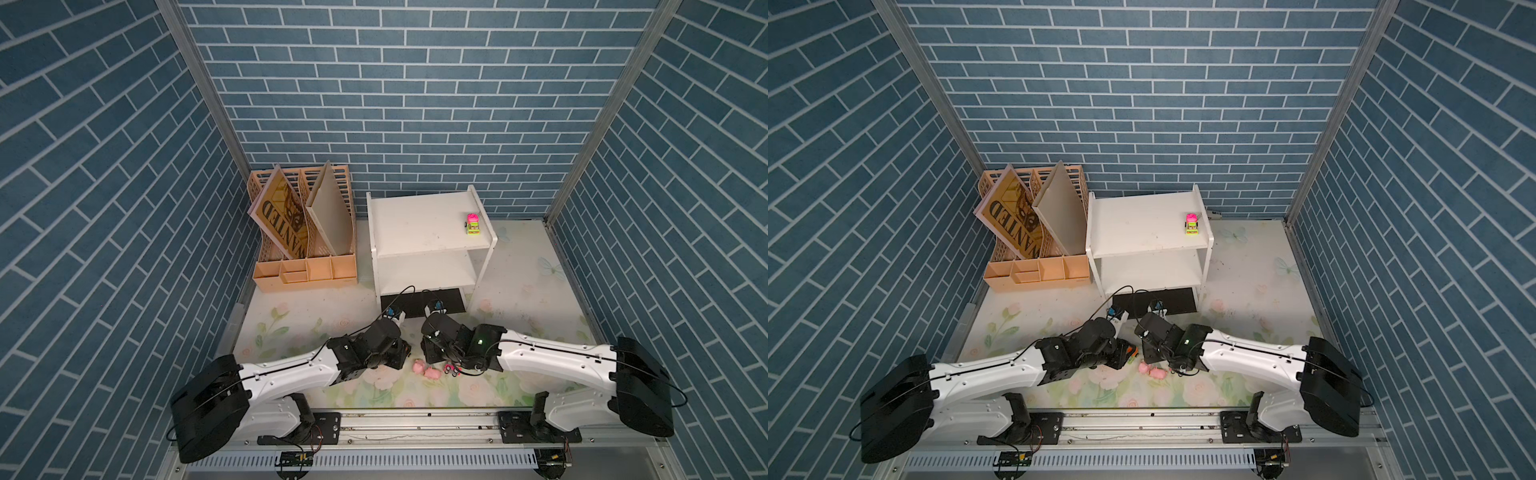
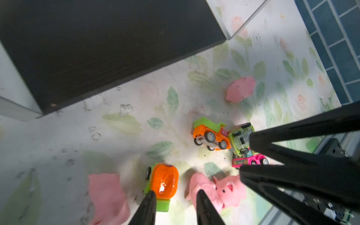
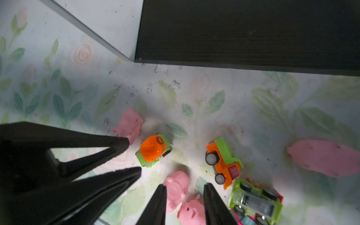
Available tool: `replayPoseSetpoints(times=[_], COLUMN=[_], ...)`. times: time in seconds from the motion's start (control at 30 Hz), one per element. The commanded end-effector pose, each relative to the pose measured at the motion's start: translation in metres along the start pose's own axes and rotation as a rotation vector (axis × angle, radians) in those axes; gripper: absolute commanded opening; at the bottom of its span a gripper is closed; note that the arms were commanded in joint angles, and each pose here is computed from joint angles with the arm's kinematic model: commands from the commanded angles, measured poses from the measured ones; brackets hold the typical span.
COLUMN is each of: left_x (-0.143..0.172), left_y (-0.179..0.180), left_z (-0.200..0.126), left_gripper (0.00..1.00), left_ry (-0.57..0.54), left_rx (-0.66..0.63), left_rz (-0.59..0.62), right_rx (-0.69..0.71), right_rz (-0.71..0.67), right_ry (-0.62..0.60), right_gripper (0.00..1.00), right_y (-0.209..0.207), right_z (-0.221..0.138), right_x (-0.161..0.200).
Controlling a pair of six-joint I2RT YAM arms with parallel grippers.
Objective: Organize plastic toys on shelves
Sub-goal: Adjust the plastic toy at the center of the board.
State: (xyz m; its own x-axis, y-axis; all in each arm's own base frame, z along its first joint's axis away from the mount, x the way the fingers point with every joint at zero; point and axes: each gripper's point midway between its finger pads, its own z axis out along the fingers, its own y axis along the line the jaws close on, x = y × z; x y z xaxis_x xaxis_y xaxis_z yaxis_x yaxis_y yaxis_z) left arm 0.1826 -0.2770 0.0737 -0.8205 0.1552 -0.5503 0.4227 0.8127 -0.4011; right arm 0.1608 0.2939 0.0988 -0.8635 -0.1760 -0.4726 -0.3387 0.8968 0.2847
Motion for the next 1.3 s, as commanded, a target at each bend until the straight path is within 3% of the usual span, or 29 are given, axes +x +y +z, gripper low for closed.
replayPoseSetpoints(times=[0.0,0.2,0.27,0.47,0.6,0.67,0.73,0.83,1.07,1.27], left_x=[0.001,0.005,0.007,0.020,0.019,0.011,-0.002,-0.020,-0.039,-0.046], left_y=[-0.001,0.011,0.014,-0.011,-0.016,-0.016,-0.010,0.007,0.045,0.070], left_z=[0.007,0.013,0.016,0.023,0.019,0.012,0.001,-0.024,-0.078,-0.122], left_gripper=[0.46,0.68,0.70,0.51,0.46,0.49,0.59,0.61,0.61,0.62], left_ry=[0.035,0.039,0.051,0.110,0.099,0.067,0.015,-0.081,-0.260,-0.410], left_rx=[-0.025,-0.086,-0.097,0.053,0.080,0.073,0.026,-0.076,-0.243,-0.298], left_rz=[-0.017,-0.024,-0.022,-0.038,-0.054,-0.063,-0.072,-0.087,-0.149,-0.226], right_rx=[0.068,0.051,0.048,0.051,0.052,0.062,0.084,0.095,0.293,0.287], right_rz=[0.041,0.044,0.045,0.043,0.043,0.039,0.037,0.074,0.396,0.520], right_ry=[0.030,0.046,0.045,0.032,0.021,0.018,0.012,-0.022,-0.088,-0.067], right_gripper=[0.36,0.36,0.36,0.36,0.36,0.36,0.36,0.41,0.48,0.45], right_y=[-0.020,-0.020,-0.020,-0.020,-0.017,-0.013,-0.005,0.015,0.034,0.053], right_z=[0.001,0.002,0.001,-0.006,-0.008,-0.008,-0.007,-0.003,0.007,0.033], right_x=[0.014,0.019,0.019,0.014,0.009,0.006,0.003,-0.002,-0.001,0.006])
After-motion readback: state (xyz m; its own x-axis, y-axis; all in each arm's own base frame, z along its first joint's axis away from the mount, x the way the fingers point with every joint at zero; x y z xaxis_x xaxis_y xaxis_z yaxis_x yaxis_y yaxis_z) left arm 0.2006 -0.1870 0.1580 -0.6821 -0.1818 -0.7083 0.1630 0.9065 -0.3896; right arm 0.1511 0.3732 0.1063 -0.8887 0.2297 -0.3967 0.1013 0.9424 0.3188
